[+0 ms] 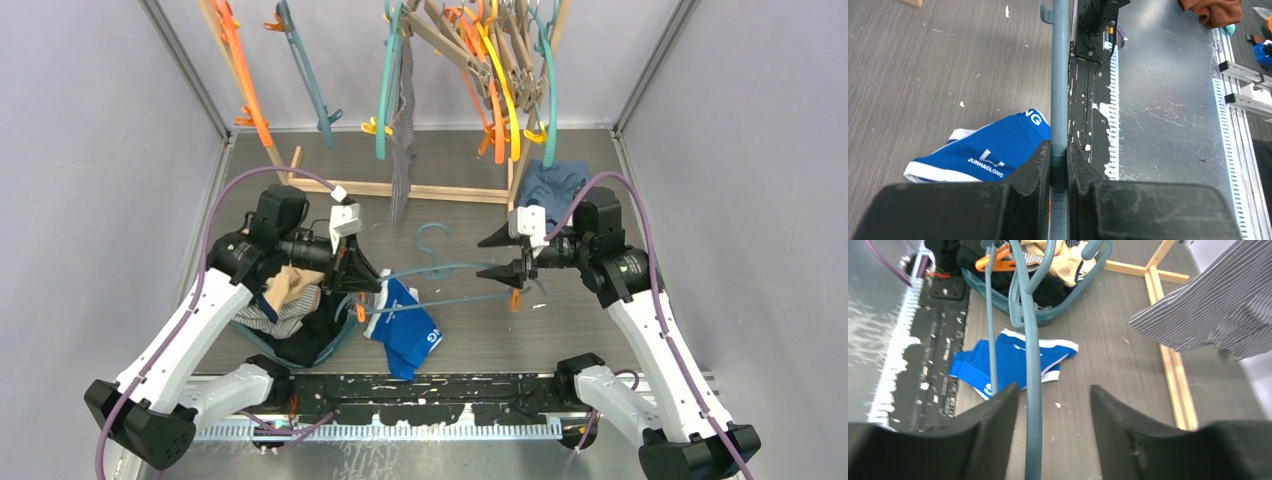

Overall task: Remove the underwear clipped to the hanger
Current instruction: Place the hanger at the clothesline.

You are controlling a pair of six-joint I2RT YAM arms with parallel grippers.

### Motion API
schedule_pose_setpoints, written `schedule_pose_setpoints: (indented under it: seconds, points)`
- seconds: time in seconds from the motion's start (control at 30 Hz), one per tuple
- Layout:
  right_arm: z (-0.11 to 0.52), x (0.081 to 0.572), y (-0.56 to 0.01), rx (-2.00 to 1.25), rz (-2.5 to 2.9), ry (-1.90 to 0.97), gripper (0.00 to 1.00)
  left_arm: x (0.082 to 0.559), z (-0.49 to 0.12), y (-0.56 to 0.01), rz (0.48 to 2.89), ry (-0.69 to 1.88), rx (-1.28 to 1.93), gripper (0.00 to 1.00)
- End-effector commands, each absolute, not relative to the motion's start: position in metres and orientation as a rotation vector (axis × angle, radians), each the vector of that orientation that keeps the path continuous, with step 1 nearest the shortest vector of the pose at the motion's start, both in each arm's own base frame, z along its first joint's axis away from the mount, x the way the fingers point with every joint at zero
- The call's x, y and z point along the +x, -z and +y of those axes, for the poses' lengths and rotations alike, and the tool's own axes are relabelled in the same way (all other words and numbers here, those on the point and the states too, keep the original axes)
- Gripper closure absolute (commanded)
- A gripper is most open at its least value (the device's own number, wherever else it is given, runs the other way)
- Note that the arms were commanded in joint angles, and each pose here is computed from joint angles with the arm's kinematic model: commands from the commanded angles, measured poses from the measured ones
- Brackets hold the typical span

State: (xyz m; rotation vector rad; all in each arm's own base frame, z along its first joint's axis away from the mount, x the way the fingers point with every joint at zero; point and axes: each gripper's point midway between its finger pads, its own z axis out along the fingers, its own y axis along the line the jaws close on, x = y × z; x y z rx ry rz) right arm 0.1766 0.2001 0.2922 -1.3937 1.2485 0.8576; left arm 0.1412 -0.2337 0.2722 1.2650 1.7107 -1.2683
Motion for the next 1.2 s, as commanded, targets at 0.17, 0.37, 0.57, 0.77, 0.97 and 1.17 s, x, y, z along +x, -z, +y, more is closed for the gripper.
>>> schedule_pose_setpoints:
  seconds: [0.17, 0.37, 0.57, 0.77, 0.97, 1.17]
  points:
    - [0.195, 0.179, -0.323, -1.318, 1.232, -0.83, 0.07, 0.142, -0.203, -0.287, 1.717, 0.987, 1.316, 1.0]
    - [0.187, 0.19, -0.329, -1.23, 1.304, -0.799, 0.06, 0.151, -0.149, -0.301, 1.836, 0.575, 1.288, 1.0]
    - [0.178, 0.201, -0.326, -1.173, 1.361, -0.752, 0.06, 0.154, -0.085, -0.318, 1.969, 0.172, 1.184, 1.0]
    - [0.173, 0.206, -0.322, -1.147, 1.376, -0.727, 0.06, 0.147, -0.043, -0.337, 2.016, -0.063, 1.09, 1.0]
    - [0.171, 0.208, -0.319, -1.128, 1.389, -0.726, 0.06, 0.167, -0.04, -0.364, 1.99, -0.104, 0.923, 1.0]
    - [0.169, 0.211, -0.32, -1.109, 1.399, -0.728, 0.06, 0.197, -0.059, -0.392, 1.976, -0.008, 0.747, 1.0]
